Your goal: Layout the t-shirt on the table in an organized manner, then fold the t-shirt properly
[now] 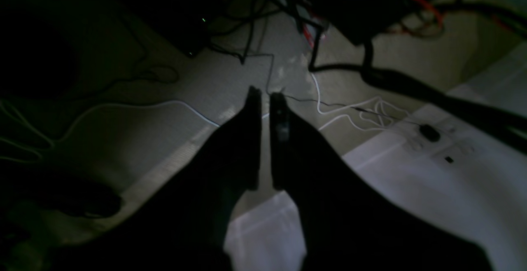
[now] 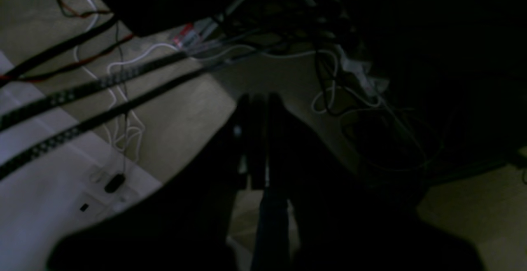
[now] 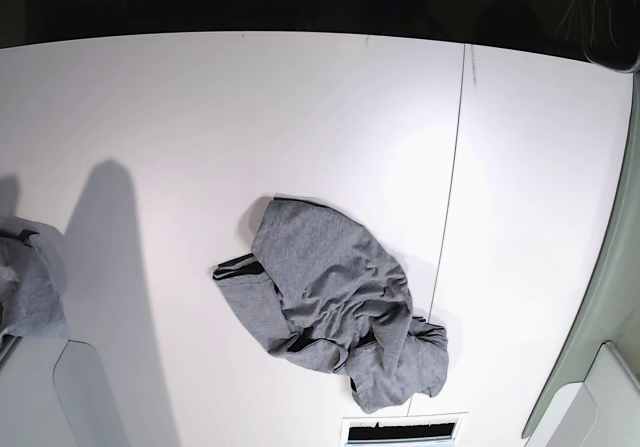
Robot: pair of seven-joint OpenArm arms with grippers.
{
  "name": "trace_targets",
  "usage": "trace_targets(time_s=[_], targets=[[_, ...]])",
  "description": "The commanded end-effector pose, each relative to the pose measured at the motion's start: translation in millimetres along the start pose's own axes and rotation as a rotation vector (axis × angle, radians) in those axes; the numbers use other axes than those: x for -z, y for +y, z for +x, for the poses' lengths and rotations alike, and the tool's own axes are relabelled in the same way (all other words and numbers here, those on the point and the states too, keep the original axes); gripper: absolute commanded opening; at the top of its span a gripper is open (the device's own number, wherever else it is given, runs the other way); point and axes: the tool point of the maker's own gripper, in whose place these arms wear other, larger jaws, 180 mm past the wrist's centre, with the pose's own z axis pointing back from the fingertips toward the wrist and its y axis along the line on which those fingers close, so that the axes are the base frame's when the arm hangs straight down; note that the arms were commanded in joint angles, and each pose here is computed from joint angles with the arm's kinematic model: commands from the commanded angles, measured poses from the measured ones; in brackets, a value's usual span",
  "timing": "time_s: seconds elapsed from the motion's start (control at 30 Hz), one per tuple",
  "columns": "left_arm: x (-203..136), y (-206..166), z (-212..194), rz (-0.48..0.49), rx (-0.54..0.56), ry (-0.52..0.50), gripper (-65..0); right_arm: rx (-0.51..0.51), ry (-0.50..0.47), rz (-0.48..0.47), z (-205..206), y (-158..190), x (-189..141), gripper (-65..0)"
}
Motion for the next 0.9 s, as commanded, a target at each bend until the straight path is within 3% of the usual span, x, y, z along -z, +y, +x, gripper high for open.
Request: trace_targets(time_s=[0.0,0.53,0.87], targets=[[1.2,-7.9,-3.9,-0.019,0.001,0.001,-60.5,-0.001,-0.008,0.009,-0.1,3.1,0.0,-65.0],[2.9,-65.5,-10.4,-0.103,0.004,-0.093,-60.5,-0.003,-0.038,0.059,-3.6,39.8,0.3,-65.0],[-5.5,-63.9,-21.0,-0.091,-0.009,-0.148,-60.5,-0.097,-0.079,0.072,-21.0,62.2,-10.7,-65.0]])
